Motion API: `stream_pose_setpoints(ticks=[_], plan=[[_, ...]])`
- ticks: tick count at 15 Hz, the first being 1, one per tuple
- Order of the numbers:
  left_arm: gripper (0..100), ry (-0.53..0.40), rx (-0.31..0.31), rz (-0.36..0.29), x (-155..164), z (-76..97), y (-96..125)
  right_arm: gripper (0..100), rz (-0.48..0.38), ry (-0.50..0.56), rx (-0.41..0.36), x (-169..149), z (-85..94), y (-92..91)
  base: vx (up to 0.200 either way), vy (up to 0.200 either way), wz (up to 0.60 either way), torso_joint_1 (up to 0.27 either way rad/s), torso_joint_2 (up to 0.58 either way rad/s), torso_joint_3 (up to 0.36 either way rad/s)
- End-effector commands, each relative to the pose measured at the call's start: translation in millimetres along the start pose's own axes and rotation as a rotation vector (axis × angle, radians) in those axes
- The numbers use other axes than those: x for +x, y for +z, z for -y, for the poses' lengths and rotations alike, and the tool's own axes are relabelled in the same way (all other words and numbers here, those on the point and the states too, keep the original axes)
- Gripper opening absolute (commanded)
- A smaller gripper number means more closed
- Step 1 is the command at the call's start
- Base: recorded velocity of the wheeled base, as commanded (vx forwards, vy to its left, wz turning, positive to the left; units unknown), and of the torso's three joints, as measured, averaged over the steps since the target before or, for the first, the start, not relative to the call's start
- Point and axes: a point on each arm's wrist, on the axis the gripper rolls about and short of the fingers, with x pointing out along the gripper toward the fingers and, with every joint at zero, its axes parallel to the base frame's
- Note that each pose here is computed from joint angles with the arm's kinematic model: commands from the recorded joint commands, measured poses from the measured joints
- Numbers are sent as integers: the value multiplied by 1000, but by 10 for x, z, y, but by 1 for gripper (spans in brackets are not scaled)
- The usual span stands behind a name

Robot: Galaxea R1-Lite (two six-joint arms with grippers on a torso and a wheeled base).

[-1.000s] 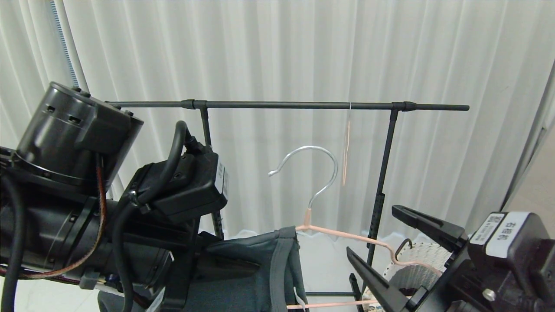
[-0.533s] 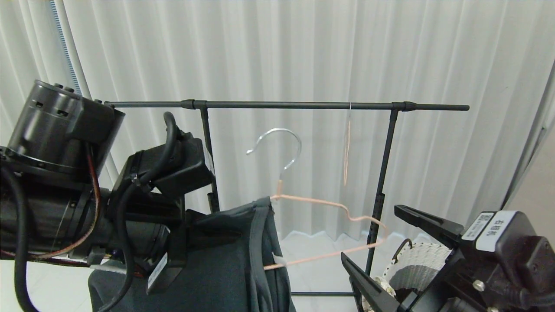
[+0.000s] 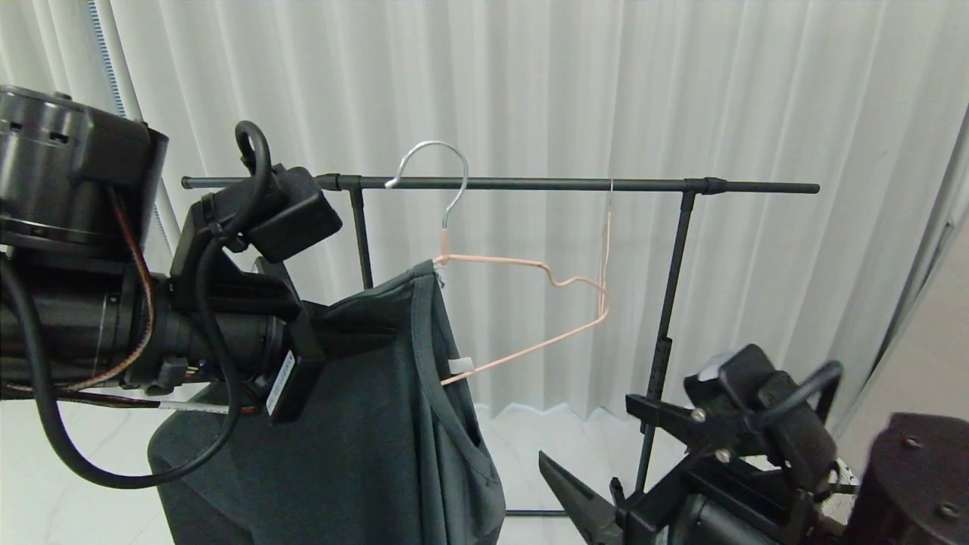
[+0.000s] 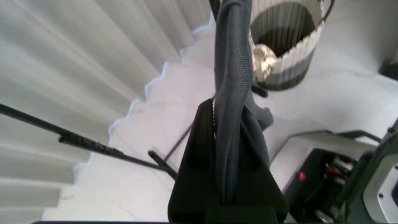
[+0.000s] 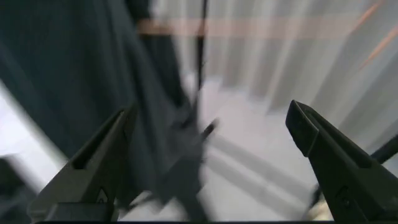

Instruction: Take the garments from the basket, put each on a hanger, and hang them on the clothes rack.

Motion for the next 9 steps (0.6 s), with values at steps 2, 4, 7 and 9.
stream_pose_setpoints(ticks=[2,4,7,9], plan=[[0,15,13,38,-103,19,54,100,-91,115,244,276,-82,313,0,0,0,0,0,0],[0,10,27,62,-156,59,85,100,-109,69,261,491,-18,264,0,0,0,0,0,0],[0,-8,51,97,-226,137,134,100,-144,37,276,733,-62,143,0,0,0,0,0,0],[0,-31,67,127,-277,186,177,100,-136,-20,273,865,-48,40,0,0,0,0,0,0]])
